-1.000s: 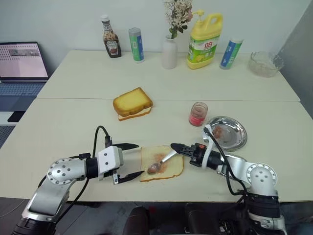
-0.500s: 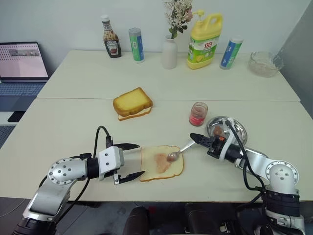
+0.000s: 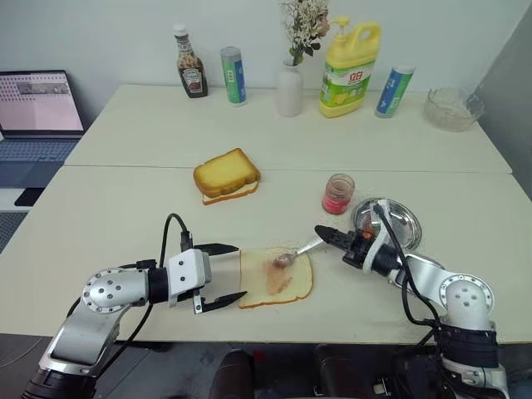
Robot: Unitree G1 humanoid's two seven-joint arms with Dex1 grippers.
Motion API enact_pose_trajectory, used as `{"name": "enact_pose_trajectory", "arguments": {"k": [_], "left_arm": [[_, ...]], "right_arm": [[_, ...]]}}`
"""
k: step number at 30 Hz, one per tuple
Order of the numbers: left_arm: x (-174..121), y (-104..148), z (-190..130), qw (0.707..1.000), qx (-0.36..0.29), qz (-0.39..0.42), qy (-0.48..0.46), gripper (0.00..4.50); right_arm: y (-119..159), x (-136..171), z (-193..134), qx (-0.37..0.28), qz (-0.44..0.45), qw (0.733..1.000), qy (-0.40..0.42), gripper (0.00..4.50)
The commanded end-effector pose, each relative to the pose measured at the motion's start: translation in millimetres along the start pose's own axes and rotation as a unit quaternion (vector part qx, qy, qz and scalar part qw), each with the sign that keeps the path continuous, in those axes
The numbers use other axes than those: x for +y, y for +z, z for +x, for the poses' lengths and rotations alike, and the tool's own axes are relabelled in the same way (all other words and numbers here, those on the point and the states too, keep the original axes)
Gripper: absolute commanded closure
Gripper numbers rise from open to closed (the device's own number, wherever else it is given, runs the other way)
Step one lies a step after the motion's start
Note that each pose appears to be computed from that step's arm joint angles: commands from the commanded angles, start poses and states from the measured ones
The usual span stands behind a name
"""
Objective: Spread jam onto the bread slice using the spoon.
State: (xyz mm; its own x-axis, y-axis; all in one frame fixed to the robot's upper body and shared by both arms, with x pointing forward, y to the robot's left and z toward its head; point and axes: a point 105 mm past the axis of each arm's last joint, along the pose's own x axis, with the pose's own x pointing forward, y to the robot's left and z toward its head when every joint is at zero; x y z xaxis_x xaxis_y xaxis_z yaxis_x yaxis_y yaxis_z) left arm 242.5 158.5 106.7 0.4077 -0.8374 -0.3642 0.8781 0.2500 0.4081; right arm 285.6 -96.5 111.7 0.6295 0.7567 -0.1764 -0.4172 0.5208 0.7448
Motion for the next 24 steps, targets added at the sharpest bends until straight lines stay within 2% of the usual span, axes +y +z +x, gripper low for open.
{"name": "enact_pose_trajectory", "arguments": {"k": [1, 6, 12, 16, 19, 22, 24], "left_arm": [[-3, 11, 2, 1.000, -0.016, 0.017, -0.013, 0.00], [-12, 16, 3, 0.998, -0.019, 0.019, -0.058, 0.00], [-5, 21, 2, 0.998, -0.022, 0.018, -0.052, 0.00], [-7, 21, -1, 0.997, -0.018, 0.012, -0.071, 0.00], [-4, 24, -4, 0.997, -0.019, 0.011, -0.072, 0.00], [1, 28, -6, 0.998, -0.022, 0.010, -0.065, 0.00], [2, 29, -7, 0.998, -0.022, 0.009, -0.064, 0.00]], "right_arm": [[-1, 11, -9, 0.011, -0.021, 0.999, 0.022, 4.47], [12, 0, -21, -0.003, -0.035, 0.999, -0.002, 4.47], [43, 7, -7, -0.055, -0.042, 0.998, 0.003, 4.47], [48, 6, 1, -0.063, -0.038, 0.997, 0.001, 4.47], [37, 13, 9, -0.046, -0.035, 0.998, 0.017, 4.47], [8, 26, 12, -0.001, -0.025, 0.998, 0.049, 4.47], [-1, 30, 10, 0.011, -0.022, 0.998, 0.060, 4.47]]}}
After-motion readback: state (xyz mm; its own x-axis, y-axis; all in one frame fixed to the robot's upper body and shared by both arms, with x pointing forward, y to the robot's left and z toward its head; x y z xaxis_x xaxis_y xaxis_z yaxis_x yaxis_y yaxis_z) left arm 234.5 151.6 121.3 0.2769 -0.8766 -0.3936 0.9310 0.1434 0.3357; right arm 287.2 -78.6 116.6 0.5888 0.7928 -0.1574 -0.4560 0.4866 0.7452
